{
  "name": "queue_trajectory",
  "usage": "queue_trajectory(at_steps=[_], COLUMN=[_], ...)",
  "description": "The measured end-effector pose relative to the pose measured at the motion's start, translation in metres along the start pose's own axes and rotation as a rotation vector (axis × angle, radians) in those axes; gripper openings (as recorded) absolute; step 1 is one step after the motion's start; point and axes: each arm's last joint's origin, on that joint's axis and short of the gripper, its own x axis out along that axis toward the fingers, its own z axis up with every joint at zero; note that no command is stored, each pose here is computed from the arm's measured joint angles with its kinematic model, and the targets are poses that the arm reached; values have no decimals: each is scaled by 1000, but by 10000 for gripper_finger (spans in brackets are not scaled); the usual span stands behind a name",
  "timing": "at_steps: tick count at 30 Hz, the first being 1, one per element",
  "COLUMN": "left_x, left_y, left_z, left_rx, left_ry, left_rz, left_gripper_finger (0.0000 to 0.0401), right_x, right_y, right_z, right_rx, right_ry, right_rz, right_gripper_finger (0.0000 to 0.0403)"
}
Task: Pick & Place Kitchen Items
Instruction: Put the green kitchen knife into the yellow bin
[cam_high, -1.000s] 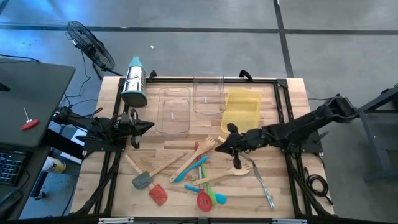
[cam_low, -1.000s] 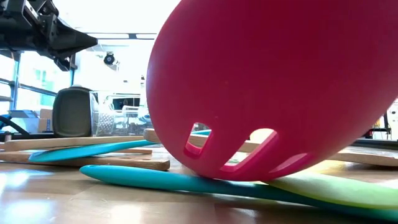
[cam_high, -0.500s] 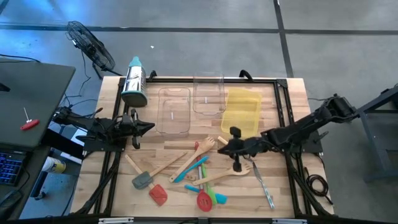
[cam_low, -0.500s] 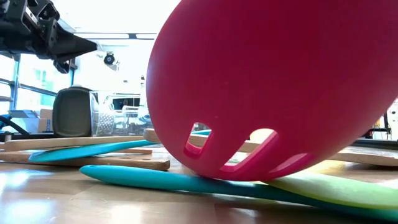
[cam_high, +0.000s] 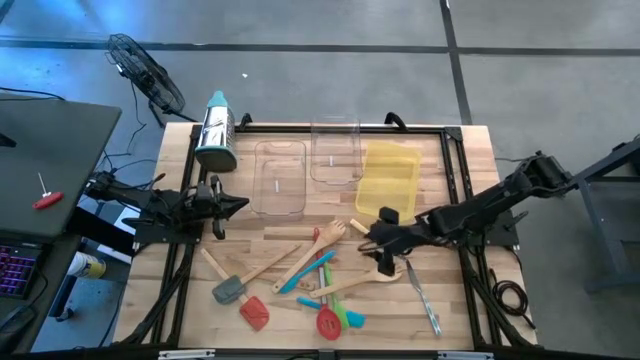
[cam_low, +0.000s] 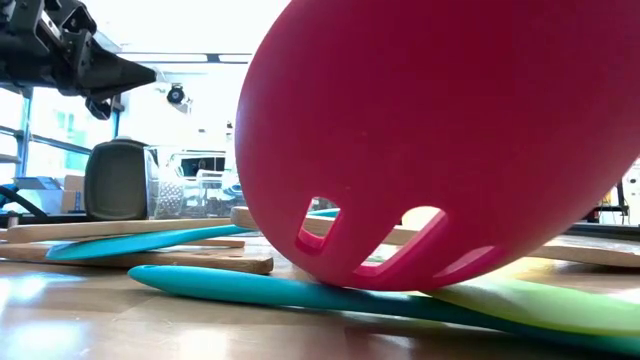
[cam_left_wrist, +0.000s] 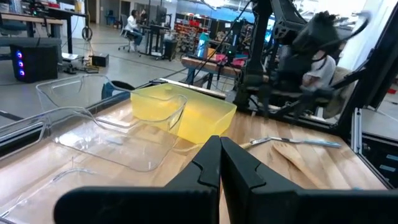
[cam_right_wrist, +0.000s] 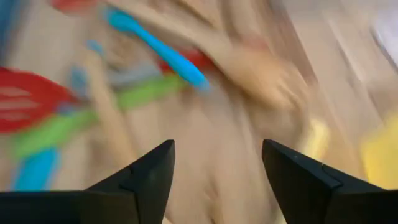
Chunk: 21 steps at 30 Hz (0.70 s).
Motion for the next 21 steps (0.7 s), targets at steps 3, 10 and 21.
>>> queue_trajectory(at_steps=[3,10,21], left_x=[0,0,0], left_y=[0,0,1], left_z=[-1,-2,-4], left_rx=[4,17,51], left_ry=[10,16,40], left_rz=[2,4,9], left_gripper_finger=[0,0,0], right_x=[6,26,47], right_y=[-3,-12,-31], right_z=[-9,-16,-17], right_rx=[-13,46,93], right_ry=[85,183,226], right_rz=[-45,-66,-123], right_gripper_finger=[231,212,210])
